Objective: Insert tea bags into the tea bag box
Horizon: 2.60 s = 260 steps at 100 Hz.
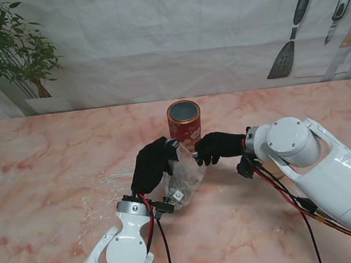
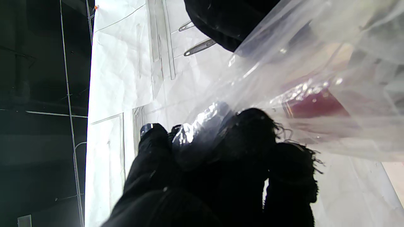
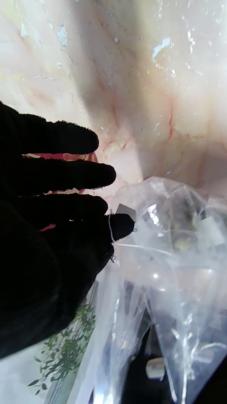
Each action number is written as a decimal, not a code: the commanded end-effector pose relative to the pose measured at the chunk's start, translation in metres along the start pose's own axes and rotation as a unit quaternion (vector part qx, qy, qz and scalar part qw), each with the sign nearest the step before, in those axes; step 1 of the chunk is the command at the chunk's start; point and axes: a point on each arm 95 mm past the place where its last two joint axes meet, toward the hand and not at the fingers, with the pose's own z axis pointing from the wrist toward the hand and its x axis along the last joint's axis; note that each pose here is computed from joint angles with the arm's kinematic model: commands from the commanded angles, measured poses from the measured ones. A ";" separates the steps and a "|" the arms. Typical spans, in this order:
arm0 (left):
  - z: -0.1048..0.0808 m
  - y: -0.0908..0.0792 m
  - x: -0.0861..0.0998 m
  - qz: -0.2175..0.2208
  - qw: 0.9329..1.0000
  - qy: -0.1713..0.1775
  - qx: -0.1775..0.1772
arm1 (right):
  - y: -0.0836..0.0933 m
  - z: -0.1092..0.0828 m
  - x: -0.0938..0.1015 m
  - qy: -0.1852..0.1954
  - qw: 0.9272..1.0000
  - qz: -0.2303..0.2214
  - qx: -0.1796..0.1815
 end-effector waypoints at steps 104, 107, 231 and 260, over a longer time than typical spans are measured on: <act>0.003 0.001 0.002 -0.005 1.000 0.003 0.000 | 0.005 -0.011 0.010 0.013 0.999 0.000 0.041; 0.003 0.001 0.002 -0.005 1.000 0.003 0.001 | 0.005 -0.011 0.010 0.015 0.999 -0.008 0.044; -0.007 0.021 0.019 -0.083 0.995 0.046 -0.040 | -0.013 0.005 0.023 -0.028 0.999 -0.034 0.021; -0.001 0.023 0.012 -0.071 0.995 0.044 -0.045 | -0.023 0.005 0.023 -0.009 0.999 -0.039 0.019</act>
